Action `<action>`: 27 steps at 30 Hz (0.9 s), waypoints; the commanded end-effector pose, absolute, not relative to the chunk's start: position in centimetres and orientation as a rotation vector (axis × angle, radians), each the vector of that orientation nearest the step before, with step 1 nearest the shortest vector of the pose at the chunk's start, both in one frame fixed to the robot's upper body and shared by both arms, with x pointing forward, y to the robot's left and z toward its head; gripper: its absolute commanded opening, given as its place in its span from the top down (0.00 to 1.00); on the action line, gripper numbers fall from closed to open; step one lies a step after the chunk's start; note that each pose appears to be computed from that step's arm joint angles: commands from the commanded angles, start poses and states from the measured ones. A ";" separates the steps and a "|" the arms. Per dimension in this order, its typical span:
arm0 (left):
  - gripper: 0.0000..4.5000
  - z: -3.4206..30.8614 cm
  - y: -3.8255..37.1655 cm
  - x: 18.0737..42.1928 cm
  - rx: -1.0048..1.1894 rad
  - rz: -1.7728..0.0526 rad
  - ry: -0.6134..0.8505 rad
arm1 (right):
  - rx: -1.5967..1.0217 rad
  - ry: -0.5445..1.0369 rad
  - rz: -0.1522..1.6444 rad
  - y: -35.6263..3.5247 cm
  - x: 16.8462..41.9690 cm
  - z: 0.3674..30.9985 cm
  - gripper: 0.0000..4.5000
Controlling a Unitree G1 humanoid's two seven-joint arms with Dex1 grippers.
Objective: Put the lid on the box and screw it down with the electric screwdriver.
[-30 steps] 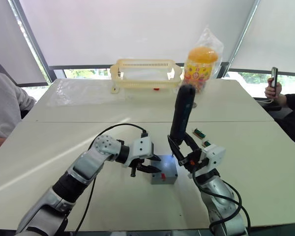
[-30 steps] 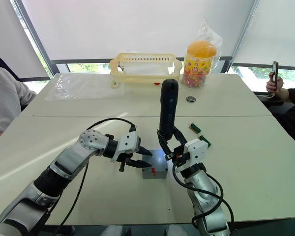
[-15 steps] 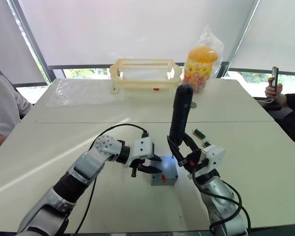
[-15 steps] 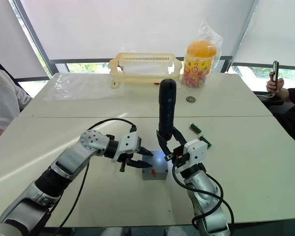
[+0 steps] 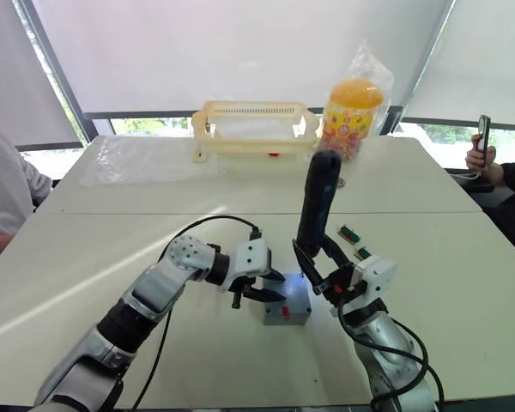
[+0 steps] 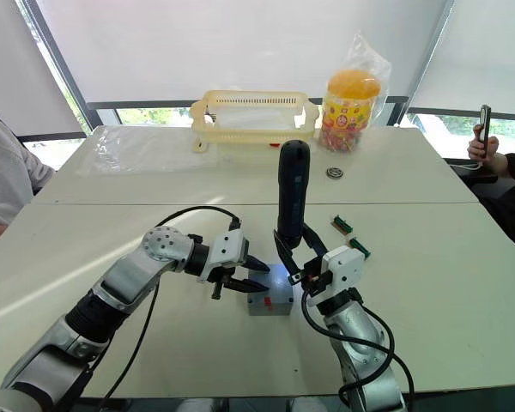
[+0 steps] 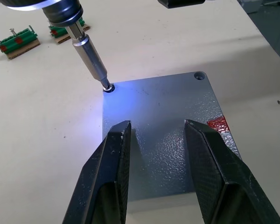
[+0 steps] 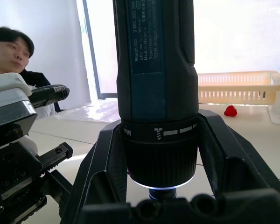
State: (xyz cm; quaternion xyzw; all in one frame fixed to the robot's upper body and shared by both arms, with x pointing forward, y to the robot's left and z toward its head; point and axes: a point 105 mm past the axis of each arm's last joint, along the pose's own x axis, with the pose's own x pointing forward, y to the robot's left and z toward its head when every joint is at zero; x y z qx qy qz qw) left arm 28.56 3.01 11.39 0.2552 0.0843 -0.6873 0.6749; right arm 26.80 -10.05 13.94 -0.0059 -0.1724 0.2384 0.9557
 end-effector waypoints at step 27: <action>0.60 7.7 3.3 28.0 0.599 -1.561 0.327 | -0.101 -0.189 0.491 -9.9 26.0 11.4 0.62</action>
